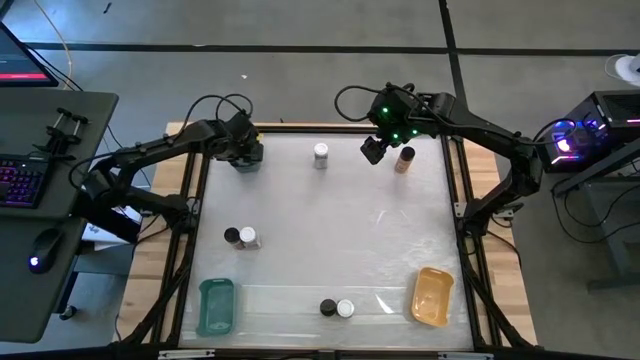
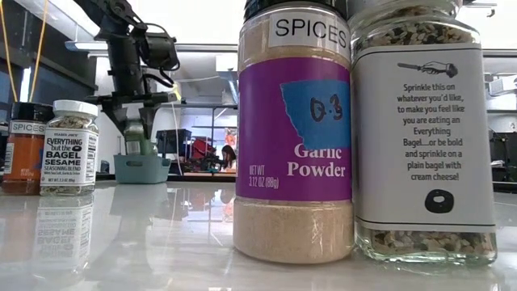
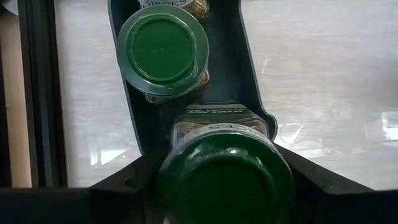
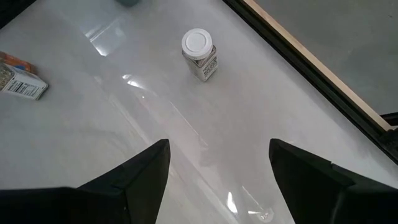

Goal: Sort spices by type
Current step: Put the green seasoning bottle into the blue bin

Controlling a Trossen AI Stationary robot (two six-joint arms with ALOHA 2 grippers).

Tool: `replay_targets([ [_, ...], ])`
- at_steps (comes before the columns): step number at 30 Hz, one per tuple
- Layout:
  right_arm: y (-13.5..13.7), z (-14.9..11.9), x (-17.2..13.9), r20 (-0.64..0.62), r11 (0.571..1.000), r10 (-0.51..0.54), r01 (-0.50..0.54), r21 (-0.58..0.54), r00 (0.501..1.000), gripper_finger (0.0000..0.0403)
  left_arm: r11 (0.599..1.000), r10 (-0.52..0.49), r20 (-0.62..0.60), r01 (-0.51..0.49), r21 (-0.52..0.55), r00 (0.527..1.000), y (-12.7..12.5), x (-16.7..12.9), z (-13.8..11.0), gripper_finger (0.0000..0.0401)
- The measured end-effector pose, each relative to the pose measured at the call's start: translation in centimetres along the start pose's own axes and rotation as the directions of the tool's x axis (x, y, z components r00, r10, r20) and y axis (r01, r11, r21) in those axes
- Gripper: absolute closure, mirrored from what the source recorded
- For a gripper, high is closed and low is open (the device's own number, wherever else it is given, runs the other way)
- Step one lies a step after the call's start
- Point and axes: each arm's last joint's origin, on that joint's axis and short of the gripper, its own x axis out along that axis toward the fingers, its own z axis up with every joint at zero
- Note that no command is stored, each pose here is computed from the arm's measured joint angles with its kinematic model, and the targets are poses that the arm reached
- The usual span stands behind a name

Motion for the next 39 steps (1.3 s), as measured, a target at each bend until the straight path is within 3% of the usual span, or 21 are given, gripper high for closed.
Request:
replay_targets([
  [39, 0.15, -0.05, 0.0, -0.014, 0.999, 0.044, -0.044, 0.007, 0.999, 0.0132, 0.999, -0.032, -0.024, 0.031, -0.028, 0.999, 0.31, -0.11, 0.21, 0.0183],
])
